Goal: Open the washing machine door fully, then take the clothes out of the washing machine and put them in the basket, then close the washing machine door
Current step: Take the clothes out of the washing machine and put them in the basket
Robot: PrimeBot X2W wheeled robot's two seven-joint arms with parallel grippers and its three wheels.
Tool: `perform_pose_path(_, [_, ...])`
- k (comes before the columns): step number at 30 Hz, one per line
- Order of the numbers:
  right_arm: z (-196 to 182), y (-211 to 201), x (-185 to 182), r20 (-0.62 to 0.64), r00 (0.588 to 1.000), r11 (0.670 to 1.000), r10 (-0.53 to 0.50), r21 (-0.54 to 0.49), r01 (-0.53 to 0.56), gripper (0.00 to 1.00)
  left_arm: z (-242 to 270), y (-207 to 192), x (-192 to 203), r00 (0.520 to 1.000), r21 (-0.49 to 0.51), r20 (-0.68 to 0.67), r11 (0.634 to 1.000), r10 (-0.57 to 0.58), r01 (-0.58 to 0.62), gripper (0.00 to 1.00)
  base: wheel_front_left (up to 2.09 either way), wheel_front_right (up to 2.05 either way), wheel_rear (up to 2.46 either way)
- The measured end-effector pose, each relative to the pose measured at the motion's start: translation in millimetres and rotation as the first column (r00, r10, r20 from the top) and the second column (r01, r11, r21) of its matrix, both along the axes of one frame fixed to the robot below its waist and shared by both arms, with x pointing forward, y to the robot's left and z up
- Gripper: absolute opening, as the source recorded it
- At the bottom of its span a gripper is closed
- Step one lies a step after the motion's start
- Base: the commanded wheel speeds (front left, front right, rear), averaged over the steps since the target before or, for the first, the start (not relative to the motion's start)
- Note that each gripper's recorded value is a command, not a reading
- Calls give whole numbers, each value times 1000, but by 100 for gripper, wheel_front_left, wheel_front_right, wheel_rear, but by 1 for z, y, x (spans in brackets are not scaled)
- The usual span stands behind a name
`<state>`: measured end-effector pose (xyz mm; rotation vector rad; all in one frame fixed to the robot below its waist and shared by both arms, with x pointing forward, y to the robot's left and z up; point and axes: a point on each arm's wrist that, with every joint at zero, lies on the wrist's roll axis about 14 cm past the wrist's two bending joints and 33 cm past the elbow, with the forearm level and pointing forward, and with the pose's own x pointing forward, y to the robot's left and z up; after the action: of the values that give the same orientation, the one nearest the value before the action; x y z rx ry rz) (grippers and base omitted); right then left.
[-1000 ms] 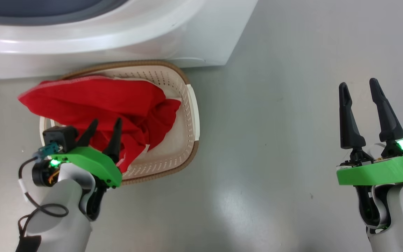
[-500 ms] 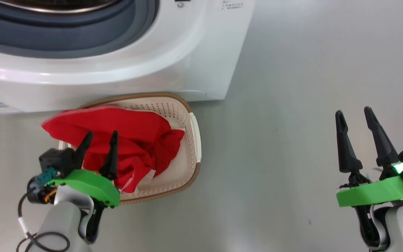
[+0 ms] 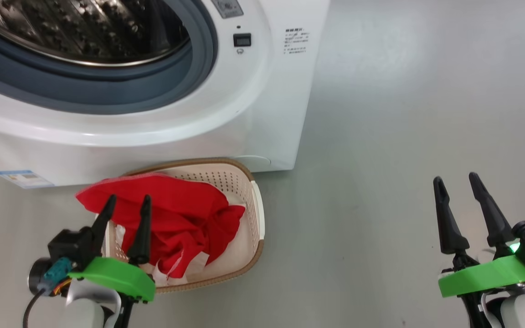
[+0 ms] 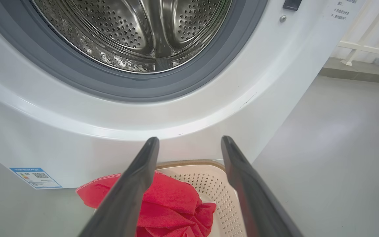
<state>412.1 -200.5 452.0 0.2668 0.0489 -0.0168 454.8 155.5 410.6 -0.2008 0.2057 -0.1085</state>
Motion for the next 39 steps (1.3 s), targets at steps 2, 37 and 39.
perform_pose_path(2, [2,-1,-5,3,1000,1000,-5,6,5,100,8,2,-4,1000,-3,21,1000,8,-8,100,0,0,0])
perform_pose_path(37, [18,-26,-81,23,996,997,-81,1,81,100,76,30,-96,972,44,219,994,84,-96,100,0,0,0])
perform_pose_path(39, [19,-28,-81,25,996,996,-87,1,87,100,78,30,-96,971,43,225,994,85,-97,100,0,0,0])
